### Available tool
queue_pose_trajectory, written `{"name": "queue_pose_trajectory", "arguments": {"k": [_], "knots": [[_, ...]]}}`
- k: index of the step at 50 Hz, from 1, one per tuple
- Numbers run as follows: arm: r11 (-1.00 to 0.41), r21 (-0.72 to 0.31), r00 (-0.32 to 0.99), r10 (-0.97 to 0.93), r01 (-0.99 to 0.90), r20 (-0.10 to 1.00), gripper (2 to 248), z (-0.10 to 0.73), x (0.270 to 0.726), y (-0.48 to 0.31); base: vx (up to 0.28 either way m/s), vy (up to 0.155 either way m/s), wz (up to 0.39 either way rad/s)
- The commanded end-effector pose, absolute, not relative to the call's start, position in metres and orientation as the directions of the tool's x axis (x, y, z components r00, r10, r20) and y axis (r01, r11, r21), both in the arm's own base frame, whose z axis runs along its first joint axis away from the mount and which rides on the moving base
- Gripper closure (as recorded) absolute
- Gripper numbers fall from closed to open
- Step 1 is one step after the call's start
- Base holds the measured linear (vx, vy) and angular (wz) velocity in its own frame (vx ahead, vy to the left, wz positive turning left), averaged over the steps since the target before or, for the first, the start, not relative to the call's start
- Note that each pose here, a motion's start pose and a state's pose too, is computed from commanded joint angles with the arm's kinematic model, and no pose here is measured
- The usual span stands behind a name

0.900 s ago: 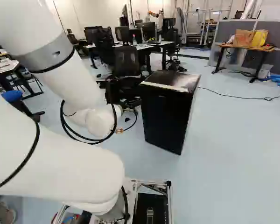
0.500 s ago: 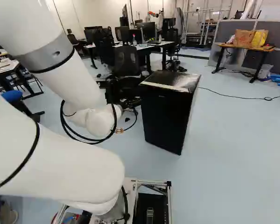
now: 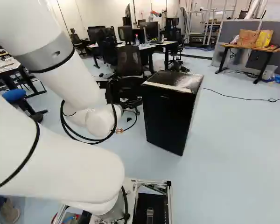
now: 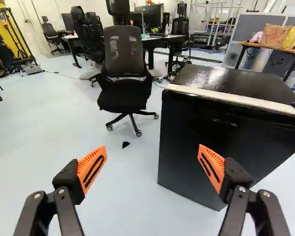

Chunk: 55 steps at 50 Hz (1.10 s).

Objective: Grab a drink from the fridge

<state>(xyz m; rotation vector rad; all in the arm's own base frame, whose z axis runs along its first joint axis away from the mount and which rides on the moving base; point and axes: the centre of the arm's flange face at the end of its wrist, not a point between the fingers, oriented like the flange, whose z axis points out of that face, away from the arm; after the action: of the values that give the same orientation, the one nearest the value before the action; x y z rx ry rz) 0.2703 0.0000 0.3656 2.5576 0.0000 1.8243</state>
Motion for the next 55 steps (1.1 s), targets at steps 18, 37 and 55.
{"name": "queue_pose_trajectory", "arguments": {"k": [18,37,55], "knots": [[-1.0,0.0,0.326,0.0,0.0,0.946,3,0.3656,0.2703,0.0,0.002,0.047,-0.062],[-1.0,0.0,0.326,0.0,0.0,0.946,3,0.3656,0.2703,0.0,-0.001,0.055,-0.133],[-1.0,0.0,0.326,0.0,0.0,0.946,3,0.3656,0.2703,0.0,0.039,0.075,-0.147]]}}
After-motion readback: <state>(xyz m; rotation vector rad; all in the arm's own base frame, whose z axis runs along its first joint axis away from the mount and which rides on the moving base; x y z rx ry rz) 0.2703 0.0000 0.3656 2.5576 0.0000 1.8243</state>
